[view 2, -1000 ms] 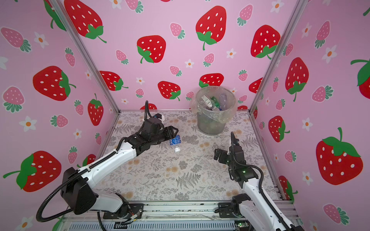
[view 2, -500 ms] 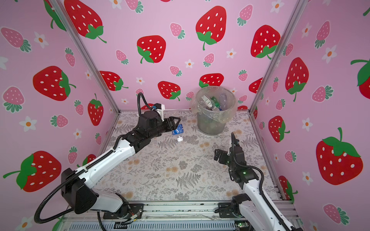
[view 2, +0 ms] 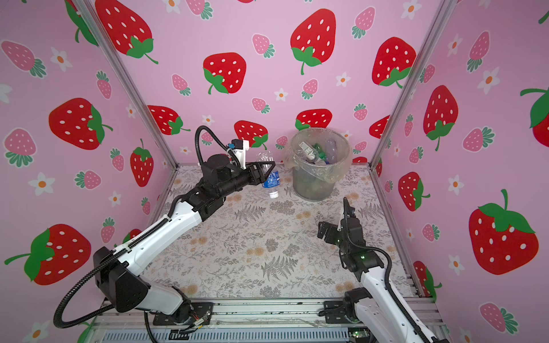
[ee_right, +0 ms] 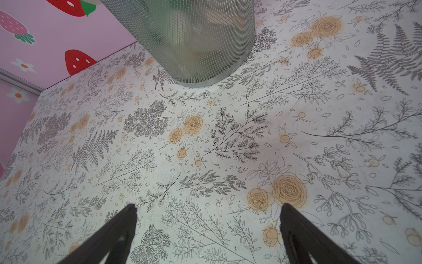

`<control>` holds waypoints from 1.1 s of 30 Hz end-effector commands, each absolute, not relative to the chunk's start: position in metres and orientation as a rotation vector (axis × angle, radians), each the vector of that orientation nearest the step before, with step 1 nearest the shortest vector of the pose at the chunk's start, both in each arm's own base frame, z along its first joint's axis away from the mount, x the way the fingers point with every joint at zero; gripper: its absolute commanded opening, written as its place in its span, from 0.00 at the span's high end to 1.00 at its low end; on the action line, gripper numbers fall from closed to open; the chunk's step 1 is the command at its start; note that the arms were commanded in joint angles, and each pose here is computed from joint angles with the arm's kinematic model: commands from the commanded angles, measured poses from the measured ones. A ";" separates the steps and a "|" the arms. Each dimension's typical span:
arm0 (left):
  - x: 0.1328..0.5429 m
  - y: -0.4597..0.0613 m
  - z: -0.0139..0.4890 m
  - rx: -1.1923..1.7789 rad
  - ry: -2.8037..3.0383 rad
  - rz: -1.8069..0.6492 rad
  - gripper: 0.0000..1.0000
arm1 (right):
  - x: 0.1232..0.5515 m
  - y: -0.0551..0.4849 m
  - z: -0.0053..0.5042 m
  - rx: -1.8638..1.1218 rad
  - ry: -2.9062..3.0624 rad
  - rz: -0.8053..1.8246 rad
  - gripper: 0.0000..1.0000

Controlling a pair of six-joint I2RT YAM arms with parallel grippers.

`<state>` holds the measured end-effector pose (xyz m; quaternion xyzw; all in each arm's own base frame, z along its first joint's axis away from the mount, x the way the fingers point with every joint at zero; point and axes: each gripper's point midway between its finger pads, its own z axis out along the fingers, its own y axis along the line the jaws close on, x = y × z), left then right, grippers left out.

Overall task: Throw the plastic bottles in the bin
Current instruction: Throw the plastic bottle into the trash bin.

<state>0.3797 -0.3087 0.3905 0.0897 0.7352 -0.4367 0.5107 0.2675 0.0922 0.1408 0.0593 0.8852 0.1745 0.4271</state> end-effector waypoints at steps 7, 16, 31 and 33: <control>0.401 -0.331 0.441 0.253 1.607 -1.086 0.34 | 0.266 0.090 0.132 0.168 2.230 0.422 0.01; 0.486 -0.413 0.469 0.270 1.487 -1.032 0.32 | 0.258 0.086 0.132 0.212 2.236 0.435 0.01; 0.495 -0.409 0.493 0.159 1.366 -0.961 0.01 | 0.239 0.082 0.141 0.250 2.186 0.493 0.01; 0.486 -0.400 0.506 0.172 1.359 -0.933 0.01 | 0.240 0.083 0.137 0.242 2.207 0.488 0.01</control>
